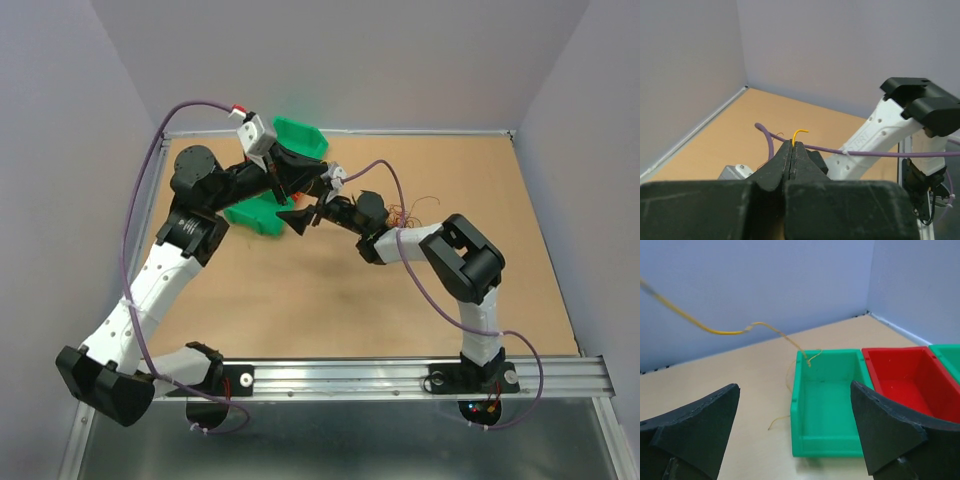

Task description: Untangle the cables

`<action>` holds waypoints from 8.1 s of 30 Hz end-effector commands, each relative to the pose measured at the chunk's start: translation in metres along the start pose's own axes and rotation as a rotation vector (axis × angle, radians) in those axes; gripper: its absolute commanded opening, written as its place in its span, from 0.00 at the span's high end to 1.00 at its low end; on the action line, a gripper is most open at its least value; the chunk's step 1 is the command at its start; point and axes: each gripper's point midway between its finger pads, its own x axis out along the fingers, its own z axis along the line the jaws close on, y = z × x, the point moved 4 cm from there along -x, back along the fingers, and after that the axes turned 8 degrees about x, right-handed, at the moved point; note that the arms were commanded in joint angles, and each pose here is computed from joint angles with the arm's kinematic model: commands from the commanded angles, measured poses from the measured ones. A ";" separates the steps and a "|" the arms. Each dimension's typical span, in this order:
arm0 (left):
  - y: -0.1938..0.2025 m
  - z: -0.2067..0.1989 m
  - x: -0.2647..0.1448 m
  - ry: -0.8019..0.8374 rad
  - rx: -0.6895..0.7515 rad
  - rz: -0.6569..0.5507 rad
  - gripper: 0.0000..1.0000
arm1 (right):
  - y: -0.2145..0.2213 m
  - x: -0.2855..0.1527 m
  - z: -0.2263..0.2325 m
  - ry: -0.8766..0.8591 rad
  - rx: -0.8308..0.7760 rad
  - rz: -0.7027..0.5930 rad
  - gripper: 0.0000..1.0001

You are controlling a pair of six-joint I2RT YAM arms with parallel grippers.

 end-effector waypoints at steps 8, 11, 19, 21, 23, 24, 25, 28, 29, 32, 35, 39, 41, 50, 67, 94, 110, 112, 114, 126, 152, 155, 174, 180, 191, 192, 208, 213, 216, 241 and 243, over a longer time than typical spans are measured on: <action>-0.058 -0.034 -0.034 0.048 0.079 -0.150 1.00 | -0.059 0.066 0.018 -0.190 -0.075 -0.303 0.02; -0.062 -0.027 -0.041 0.013 0.074 -0.156 1.00 | -0.059 0.081 0.034 -0.276 -0.094 -0.305 0.02; -0.061 -0.013 -0.050 -0.031 0.038 -0.158 1.00 | -0.045 0.115 0.040 -0.324 -0.079 -0.268 0.20; -0.061 -0.009 -0.050 -0.044 0.034 -0.164 1.00 | -0.045 0.113 0.050 -0.349 -0.078 -0.259 0.24; -0.059 -0.003 -0.053 -0.074 0.034 -0.164 1.00 | -0.034 0.106 0.056 -0.359 -0.068 -0.224 0.27; -0.057 0.003 -0.057 -0.100 0.039 -0.164 1.00 | -0.045 0.103 0.062 -0.361 -0.086 -0.241 0.21; -0.058 0.004 -0.059 -0.110 0.045 -0.168 1.00 | -0.050 0.099 0.062 -0.336 -0.087 -0.249 0.15; -0.063 0.001 -0.066 -0.113 0.068 -0.186 1.00 | -0.056 0.075 0.052 -0.188 -0.107 -0.262 0.04; -0.065 -0.001 -0.069 -0.116 0.081 -0.194 1.00 | -0.047 0.064 0.041 -0.094 -0.096 -0.248 0.03; -0.066 -0.009 -0.073 -0.084 0.102 -0.212 1.00 | -0.062 0.031 0.024 0.088 -0.098 -0.261 0.00; -0.067 -0.015 -0.075 -0.066 0.116 -0.230 1.00 | -0.097 -0.002 -0.010 0.325 -0.025 -0.324 0.00; -0.065 -0.016 -0.077 -0.071 0.122 -0.239 1.00 | -0.108 -0.060 -0.051 0.584 0.065 -0.315 0.00; -0.065 -0.016 -0.077 -0.071 0.119 -0.240 1.00 | -0.099 -0.088 -0.064 0.716 0.076 -0.303 0.00; -0.058 -0.009 -0.071 -0.061 0.086 -0.229 1.00 | -0.058 -0.089 0.015 0.118 -0.109 0.005 0.00; -0.059 -0.007 -0.073 -0.091 0.102 -0.240 1.00 | 0.006 -0.021 0.056 -0.153 -0.064 0.165 0.15; 0.221 0.205 -0.005 -0.666 0.022 0.627 1.00 | -0.213 -0.217 0.154 0.055 0.072 -0.566 0.99; 0.207 0.070 0.047 -0.031 0.222 0.538 1.00 | -0.188 -0.170 0.001 0.979 -0.005 -0.369 0.99; 0.194 0.054 0.043 0.043 0.238 0.480 1.00 | -0.180 -0.151 -0.023 0.916 0.054 -0.298 0.99; 0.187 0.043 0.037 0.092 0.253 0.445 0.99 | -0.154 -0.145 -0.058 0.855 0.130 -0.209 0.99; 0.162 0.119 0.003 -0.292 0.139 0.355 0.06 | -0.133 -0.107 -0.031 0.490 0.203 -0.068 0.99; 0.179 -0.001 0.021 0.316 0.163 0.085 0.01 | -0.154 -0.091 0.057 0.191 0.170 -0.063 0.99; 0.181 -0.003 0.025 0.286 0.178 0.076 0.01 | -0.155 -0.088 0.061 0.183 0.165 -0.067 0.99; 0.171 0.009 0.035 0.155 0.141 -0.078 0.01 | -0.161 -0.091 0.085 0.074 0.173 -0.092 0.99; 0.177 0.011 0.042 0.187 0.100 -0.054 0.01 | -0.164 -0.094 0.099 0.005 0.186 -0.079 0.99; 0.164 -0.019 0.038 0.357 0.070 -0.087 0.01 | -0.164 -0.094 0.110 -0.079 0.201 -0.052 1.00; 0.164 -0.021 0.039 0.363 0.069 -0.088 0.01 | -0.163 -0.093 0.111 -0.084 0.202 -0.052 0.99; 0.153 -0.068 0.031 0.474 0.069 -0.133 0.01 | -0.173 -0.106 0.118 -0.133 0.159 -0.216 0.99; 0.159 -0.073 0.037 0.491 0.053 -0.125 0.01 | -0.171 -0.102 0.120 -0.177 0.151 -0.227 0.99; 0.159 -0.072 0.038 0.480 0.051 -0.125 0.01 | -0.167 -0.102 0.121 -0.196 0.141 -0.244 0.99; 0.172 -0.045 0.046 0.370 0.073 -0.046 1.00 | -0.156 -0.111 0.102 -0.061 0.096 -0.291 0.98; 0.172 -0.041 0.044 0.358 0.067 -0.040 1.00 | -0.156 -0.111 0.092 0.006 0.090 -0.292 0.78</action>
